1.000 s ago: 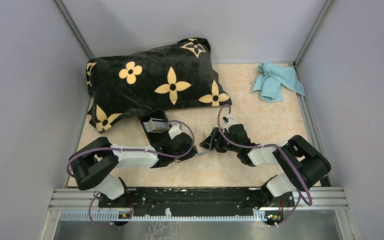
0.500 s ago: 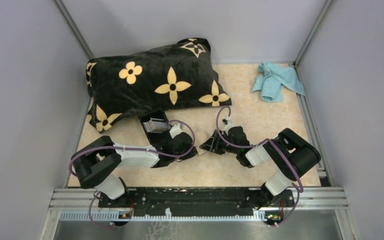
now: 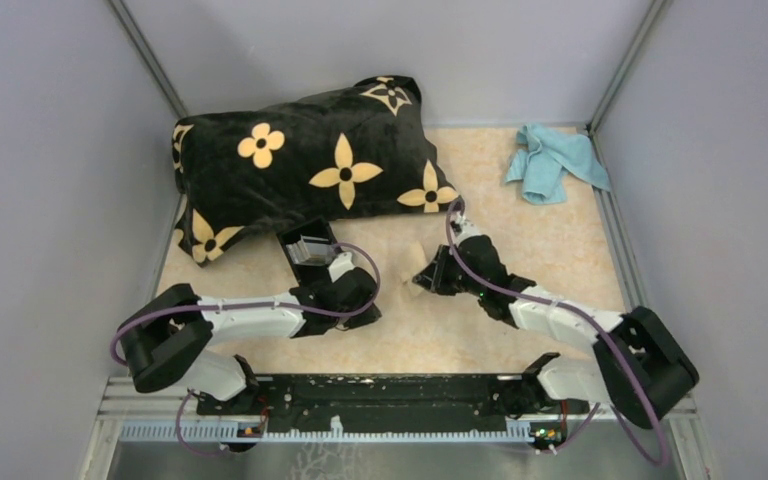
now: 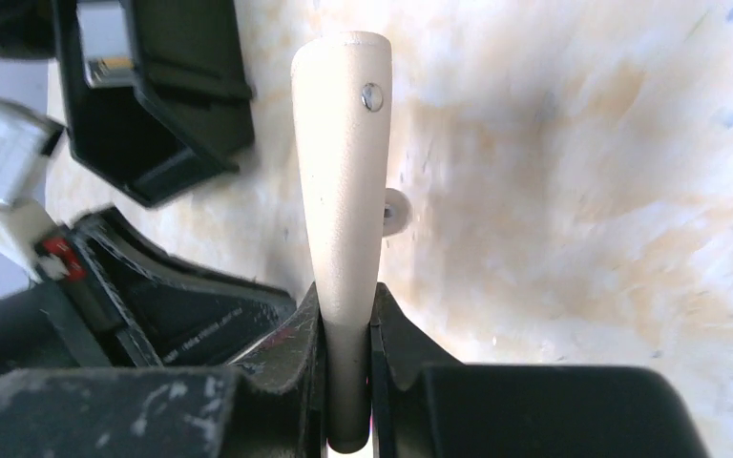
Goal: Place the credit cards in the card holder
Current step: Turn over the card holder at the center of the board.
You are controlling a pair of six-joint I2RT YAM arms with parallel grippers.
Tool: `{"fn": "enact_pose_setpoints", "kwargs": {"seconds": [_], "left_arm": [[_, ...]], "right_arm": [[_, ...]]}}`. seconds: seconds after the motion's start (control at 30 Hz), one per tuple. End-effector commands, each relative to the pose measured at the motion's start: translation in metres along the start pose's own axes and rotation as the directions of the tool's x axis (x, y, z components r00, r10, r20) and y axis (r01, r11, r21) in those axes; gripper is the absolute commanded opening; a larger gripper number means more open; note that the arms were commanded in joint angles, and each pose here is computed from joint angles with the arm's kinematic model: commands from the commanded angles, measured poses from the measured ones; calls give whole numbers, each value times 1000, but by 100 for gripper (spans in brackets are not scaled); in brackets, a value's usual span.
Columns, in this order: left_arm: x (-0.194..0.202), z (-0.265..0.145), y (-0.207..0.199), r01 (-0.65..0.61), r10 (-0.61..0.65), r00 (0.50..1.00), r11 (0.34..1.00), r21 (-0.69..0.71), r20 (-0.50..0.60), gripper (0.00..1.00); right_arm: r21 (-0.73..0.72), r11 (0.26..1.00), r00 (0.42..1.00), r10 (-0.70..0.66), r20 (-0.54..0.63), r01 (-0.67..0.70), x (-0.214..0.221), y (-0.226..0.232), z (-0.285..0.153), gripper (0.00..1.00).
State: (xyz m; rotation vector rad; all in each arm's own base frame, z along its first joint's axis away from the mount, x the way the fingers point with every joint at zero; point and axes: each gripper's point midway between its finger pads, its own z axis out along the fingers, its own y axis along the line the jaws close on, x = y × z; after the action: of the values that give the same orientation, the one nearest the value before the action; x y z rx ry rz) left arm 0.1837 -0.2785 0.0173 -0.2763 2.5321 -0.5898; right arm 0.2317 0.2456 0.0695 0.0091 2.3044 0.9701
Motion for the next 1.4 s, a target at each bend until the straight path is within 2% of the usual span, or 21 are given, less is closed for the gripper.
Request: {"fn": "enact_pose_setpoints", "kwargs": {"seconds": [0.0, 0.17, 0.3, 0.4, 0.63, 0.73, 0.8, 0.87, 1.03, 1.17, 1.37], "left_arm": [[29, -16, 86, -160, 126, 982, 949, -270, -138, 27], [27, -16, 79, -165, 133, 982, 953, -254, -136, 27], [26, -15, 77, -166, 138, 982, 955, -246, -129, 27], [27, -14, 78, -171, 141, 981, 954, -247, -133, 27], [30, -15, 89, -153, 125, 984, 955, -253, -125, 27], [31, -16, 93, -142, 115, 986, 957, -255, -120, 27], [32, -17, 95, -138, 110, 987, 957, -256, -120, 27], [33, -18, 98, -135, 107, 987, 956, -260, -120, 27], [36, -18, 102, -126, 97, 988, 956, -264, -121, 27], [37, -18, 103, -125, 94, 988, 955, -268, -126, 26], [36, -20, 104, -119, 88, 989, 954, -275, -122, 26]], "right_arm": [[178, 971, 981, -177, 75, 161, -47, -1, -29, 0], [353, 907, 964, -263, 46, 230, -61, -18, -49, 0], [549, 774, 930, -366, -18, 315, -65, -36, -60, 0], [642, 669, 898, -435, -70, 374, -68, -36, -62, 0], [745, 451, 818, -532, -218, 492, -50, -39, -49, 0], [747, 386, 786, -547, -288, 542, -33, -39, -37, 0], [733, 381, 774, -554, -308, 564, -20, -35, -27, 0], [711, 376, 757, -560, -337, 595, -3, -31, -16, 5], [658, 419, 744, -574, -342, 626, 21, -9, -1, 30], [625, 459, 747, -576, -333, 632, 34, 7, 3, 44], [590, 530, 769, -576, -276, 609, 35, 32, -2, 48]]}}
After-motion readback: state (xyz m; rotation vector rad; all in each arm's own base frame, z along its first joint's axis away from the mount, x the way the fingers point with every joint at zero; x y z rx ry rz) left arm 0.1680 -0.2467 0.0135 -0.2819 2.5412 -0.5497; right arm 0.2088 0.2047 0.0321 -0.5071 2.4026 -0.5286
